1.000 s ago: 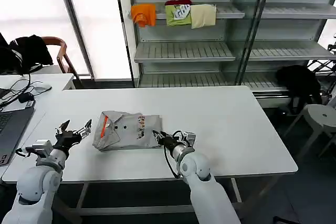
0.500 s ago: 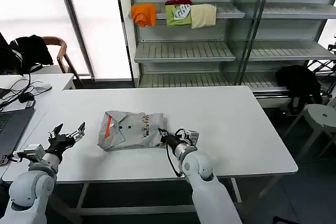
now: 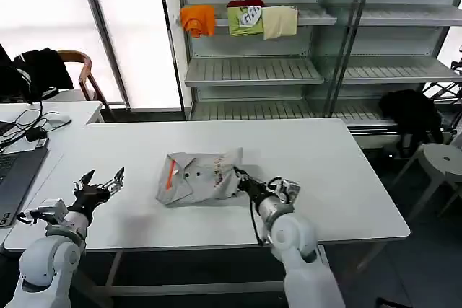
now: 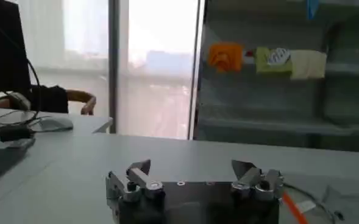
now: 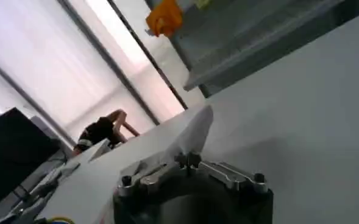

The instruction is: Fold and organize the clothes.

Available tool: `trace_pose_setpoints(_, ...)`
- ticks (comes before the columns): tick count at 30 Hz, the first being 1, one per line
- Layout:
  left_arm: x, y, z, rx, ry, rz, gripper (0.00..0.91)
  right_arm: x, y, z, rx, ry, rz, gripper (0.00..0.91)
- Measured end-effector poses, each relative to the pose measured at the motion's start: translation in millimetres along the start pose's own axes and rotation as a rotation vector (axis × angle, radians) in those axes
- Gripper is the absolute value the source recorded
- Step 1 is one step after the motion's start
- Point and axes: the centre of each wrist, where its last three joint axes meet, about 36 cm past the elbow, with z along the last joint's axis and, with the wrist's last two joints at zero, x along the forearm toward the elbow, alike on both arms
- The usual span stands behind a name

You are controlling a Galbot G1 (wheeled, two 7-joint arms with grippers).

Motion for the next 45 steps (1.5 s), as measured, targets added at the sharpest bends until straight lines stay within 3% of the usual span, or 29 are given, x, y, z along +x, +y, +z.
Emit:
trace_pose_setpoints(6, 5.8, -1.0, 0.1, 0.007, -0.003, 0.0, 0.907, 28.1, -45.2, -8.9, 0.074, 0.008, 0.089, 0.0)
trace_pose_setpoints(14, 12.5, 0.2, 1.7, 0.011, 0.003, -0.003, 0.907, 37.9, -67.5, -21.5, 0.145, 0.01, 0.13, 0.03)
trace_pose_setpoints(15, 13.4, -0.3, 2.7, 0.012, 0.005, -0.002, 0.907, 37.0, -69.2, -22.6, 0.154, 0.011, 0.134, 0.272)
trace_pose_setpoints(16, 14.1, -0.6, 3.4, 0.013, 0.007, -0.002, 0.907, 36.5, -70.7, -23.0, 0.161, 0.013, 0.138, 0.907)
trace_pose_setpoints(24, 19.2, -3.2, 8.3, 0.022, 0.01, 0.026, 0.907, 40.8, -80.3, -19.7, 0.269, 0.014, 0.18, 0.907)
trace_pose_setpoints(29, 17.8, -8.6, 11.9, 0.032, -0.005, 0.05, 0.907, 55.1, -85.1, -16.0, 0.395, -0.003, 0.225, 0.907)
trace_pose_setpoints(37, 18.8, -23.2, 18.1, 0.039, -0.056, 0.098, 0.907, 92.2, -92.9, -19.3, 0.614, -0.097, 0.316, 0.907)
trace_pose_setpoints(45, 14.3, -33.6, 24.1, 0.034, -0.079, 0.101, 0.907, 124.0, -109.5, -27.7, 0.704, -0.125, 0.422, 0.907)
